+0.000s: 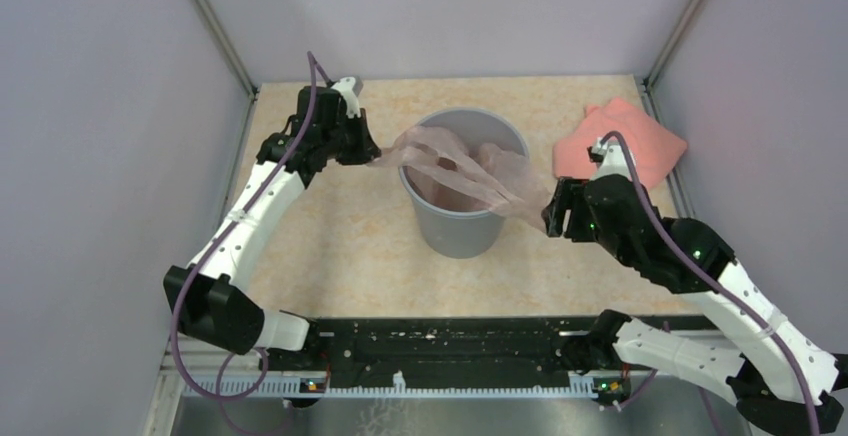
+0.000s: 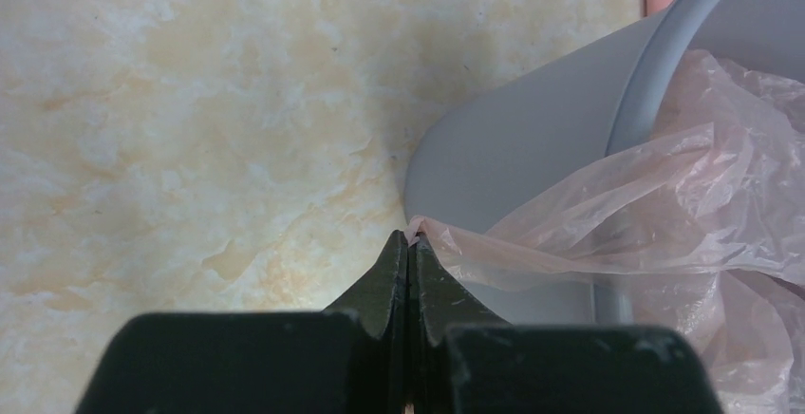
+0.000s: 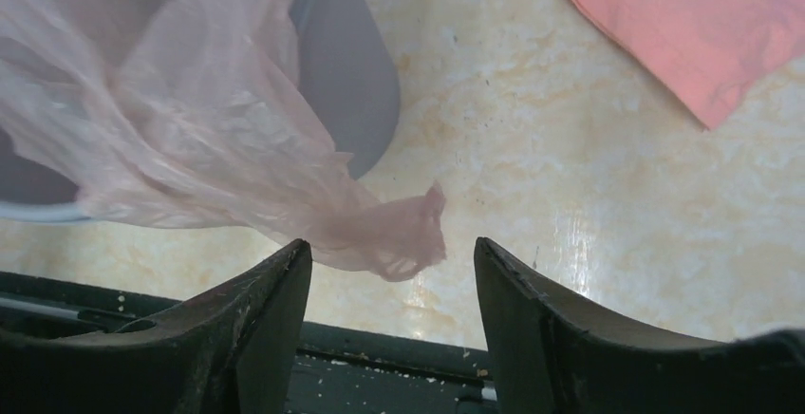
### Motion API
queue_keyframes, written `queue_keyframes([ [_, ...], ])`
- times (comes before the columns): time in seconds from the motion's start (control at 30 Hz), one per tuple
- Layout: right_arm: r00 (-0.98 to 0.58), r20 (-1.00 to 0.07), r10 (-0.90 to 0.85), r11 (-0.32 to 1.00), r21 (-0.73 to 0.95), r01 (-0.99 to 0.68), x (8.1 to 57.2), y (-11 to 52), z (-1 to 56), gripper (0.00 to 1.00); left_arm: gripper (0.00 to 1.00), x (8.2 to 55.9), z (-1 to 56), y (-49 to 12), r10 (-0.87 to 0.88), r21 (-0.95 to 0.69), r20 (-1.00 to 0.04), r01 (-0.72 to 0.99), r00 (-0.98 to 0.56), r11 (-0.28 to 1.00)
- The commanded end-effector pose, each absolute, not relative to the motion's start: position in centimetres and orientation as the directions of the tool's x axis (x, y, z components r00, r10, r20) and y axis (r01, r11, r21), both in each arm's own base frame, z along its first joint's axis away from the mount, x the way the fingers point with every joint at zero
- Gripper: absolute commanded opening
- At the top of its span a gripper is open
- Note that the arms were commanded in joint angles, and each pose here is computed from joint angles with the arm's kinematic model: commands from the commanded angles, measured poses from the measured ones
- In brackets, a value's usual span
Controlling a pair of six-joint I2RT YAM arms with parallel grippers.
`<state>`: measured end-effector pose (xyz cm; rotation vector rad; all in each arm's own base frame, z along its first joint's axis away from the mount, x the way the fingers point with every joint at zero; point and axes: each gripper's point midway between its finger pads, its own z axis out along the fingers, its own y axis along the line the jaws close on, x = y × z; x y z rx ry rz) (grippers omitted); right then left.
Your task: Put the trash bags into the trash bin
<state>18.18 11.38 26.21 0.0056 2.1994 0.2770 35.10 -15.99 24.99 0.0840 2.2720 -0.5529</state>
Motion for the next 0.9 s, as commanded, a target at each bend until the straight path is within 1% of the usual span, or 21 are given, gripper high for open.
queue_keyframes([
  [0.0, -0.513, -0.852, 0.108, 0.963, 0.218, -0.159, 18.6, 11.4, 30.8, 0.64, 0.0, 35.9, 27.0, -16.7, -0.129, -0.389, -0.75, 0.274, -0.649, 0.88],
  [0.07, -0.491, -0.866, 0.091, 0.951, 0.223, -0.216, 18.6, 12.2, 32.4, 0.64, 0.0, 36.0, 27.2, -16.8, -0.128, -0.389, -0.752, 0.279, -0.647, 0.878],
  [0.3, -0.462, -0.887, -0.014, 0.873, 0.215, -0.439, 19.4, 17.5, 35.5, 0.55, 0.0, 36.0, 27.3, -16.8, -0.116, -0.381, -0.754, 0.286, -0.647, 0.879],
  [0.4, -0.414, -0.908, -0.066, 0.835, 0.176, -0.521, 19.5, 20.1, 36.8, 0.55, 0.0, 36.0, 27.4, -16.8, -0.113, -0.379, -0.755, 0.289, -0.646, 0.879],
  [0.5, -0.361, -0.92, -0.151, 0.804, 0.098, -0.587, 19.7, 22.9, 37.2, 0.56, 0.0, 36.0, 27.4, -16.9, -0.111, -0.378, -0.754, 0.29, -0.647, 0.879],
  [0.63, -0.316, -0.914, -0.254, 0.787, -0.005, -0.617, 20.7, 25.6, 36.1, 0.55, 0.0, 35.9, 27.3, -16.8, -0.107, -0.376, -0.753, 0.292, -0.649, 0.88],
  [0.87, -0.271, -0.9, -0.34, 0.774, -0.104, -0.624, 22.4, 27.3, 34.5, 0.55, 0.0, 35.8, 27.4, -16.7, -0.096, -0.369, -0.752, 0.296, -0.652, 0.881],
])
